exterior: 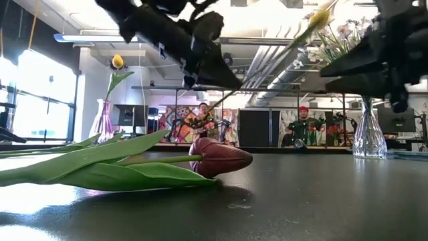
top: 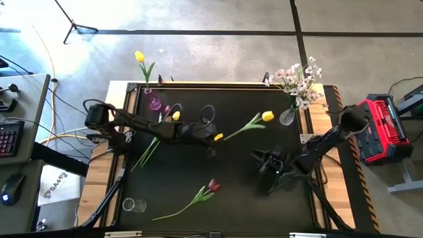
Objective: Sort flowers into vase by color
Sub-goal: Put the right yellow flower into the purple vase
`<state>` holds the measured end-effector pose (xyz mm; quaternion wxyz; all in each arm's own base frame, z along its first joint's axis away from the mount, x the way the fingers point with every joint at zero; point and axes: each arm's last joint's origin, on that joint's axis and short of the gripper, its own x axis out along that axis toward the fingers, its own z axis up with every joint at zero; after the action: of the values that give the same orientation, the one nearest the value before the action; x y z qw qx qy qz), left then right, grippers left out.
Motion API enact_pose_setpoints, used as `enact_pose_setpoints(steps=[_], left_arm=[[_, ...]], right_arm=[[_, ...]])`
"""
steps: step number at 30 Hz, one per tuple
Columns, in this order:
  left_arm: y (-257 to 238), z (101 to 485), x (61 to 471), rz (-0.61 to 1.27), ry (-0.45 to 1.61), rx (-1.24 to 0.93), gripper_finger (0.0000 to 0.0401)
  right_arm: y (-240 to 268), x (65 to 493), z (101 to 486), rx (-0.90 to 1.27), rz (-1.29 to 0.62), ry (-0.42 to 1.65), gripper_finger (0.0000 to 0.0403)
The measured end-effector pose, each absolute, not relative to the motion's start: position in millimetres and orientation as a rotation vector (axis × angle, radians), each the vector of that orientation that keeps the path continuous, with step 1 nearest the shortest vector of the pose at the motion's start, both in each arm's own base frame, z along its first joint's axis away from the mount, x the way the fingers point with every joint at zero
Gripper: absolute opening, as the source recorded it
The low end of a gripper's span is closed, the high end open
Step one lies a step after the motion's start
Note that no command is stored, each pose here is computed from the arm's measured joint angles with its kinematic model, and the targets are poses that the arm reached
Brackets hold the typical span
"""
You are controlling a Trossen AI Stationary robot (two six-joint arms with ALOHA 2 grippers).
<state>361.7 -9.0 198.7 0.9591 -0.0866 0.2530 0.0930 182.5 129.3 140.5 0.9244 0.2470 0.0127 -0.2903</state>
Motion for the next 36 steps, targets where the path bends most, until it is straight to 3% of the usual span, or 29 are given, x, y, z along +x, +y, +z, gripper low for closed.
enact_pose_setpoints(steps=[6,12,23,36], left_arm=[[-34,185,359,0.098,0.360,-0.149,0.0000],[-53,179,360,0.067,0.317,-0.098,0.0000],[-69,181,361,0.015,0.250,-0.066,0.0000],[-69,180,361,0.014,0.257,-0.046,0.0000]], right_arm=[[125,210,148,0.389,-0.492,0.027,0.0140],[117,222,170,0.275,-0.375,-0.055,0.0140],[107,231,174,0.220,-0.206,-0.054,0.0136],[99,236,178,0.173,-0.159,-0.082,0.0046]])
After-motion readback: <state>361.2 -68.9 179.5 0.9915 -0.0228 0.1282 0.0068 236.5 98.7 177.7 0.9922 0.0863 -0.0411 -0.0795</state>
